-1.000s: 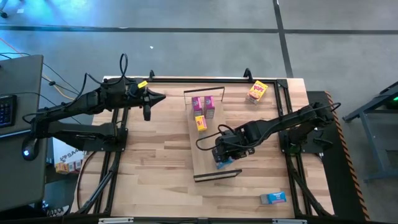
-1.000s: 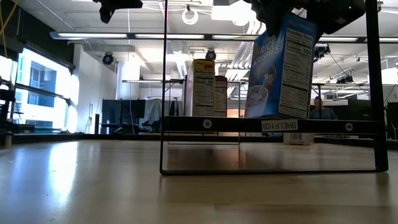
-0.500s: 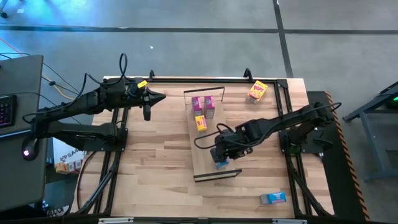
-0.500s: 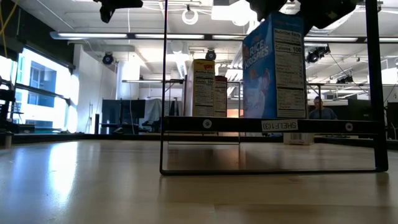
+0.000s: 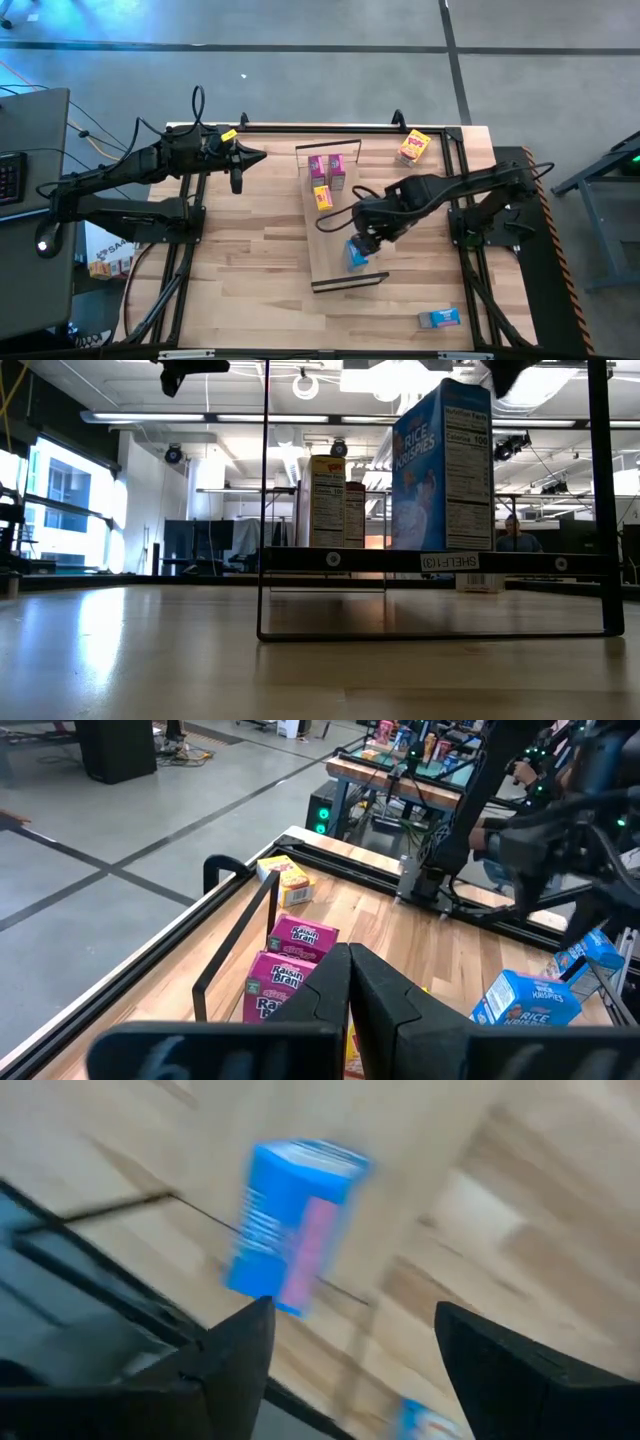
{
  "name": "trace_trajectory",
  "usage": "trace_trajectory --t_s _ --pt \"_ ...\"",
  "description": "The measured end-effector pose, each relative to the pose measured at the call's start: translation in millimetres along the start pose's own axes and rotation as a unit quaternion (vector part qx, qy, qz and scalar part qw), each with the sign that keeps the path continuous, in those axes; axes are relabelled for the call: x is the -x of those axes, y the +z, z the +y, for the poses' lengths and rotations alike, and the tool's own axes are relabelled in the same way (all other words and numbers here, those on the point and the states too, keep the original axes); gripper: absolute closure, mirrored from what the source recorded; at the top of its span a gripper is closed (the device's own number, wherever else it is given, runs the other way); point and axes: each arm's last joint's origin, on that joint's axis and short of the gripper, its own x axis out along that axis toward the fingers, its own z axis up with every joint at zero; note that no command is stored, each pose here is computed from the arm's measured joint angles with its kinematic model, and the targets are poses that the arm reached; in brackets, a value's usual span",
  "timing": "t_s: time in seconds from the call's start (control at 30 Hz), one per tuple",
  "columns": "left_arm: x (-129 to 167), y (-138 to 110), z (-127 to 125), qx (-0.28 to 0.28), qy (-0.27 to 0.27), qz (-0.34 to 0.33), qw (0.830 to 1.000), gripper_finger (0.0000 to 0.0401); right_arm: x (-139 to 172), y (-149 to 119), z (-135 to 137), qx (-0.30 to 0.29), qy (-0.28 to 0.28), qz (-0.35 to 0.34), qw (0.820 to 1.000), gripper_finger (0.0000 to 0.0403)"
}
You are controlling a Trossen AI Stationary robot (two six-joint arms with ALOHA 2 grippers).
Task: Stack cereal on shelf
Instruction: Put the blue cereal box on the shelf aligned with the other blue cereal box
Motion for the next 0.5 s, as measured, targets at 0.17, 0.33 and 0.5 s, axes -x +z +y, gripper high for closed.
trace_trajectory --t_s 0.17,0.33,0.5 --pt "0 0 0 0.000 0.000 0.000 1.000 0.0401 5 -21 -18 0.016 -0.049 0.064 0.997 0.0167" --pt "0 1 0 0.000 -0.001 -0.007 1.000 0.0401 -12 -59 -36 -0.014 -0.072 0.128 0.989 0.0247" --pt "0 5 -1 0.001 -0.004 -0.025 1.000 0.0401 -28 -107 -52 -0.028 -0.067 0.206 0.976 0.0363"
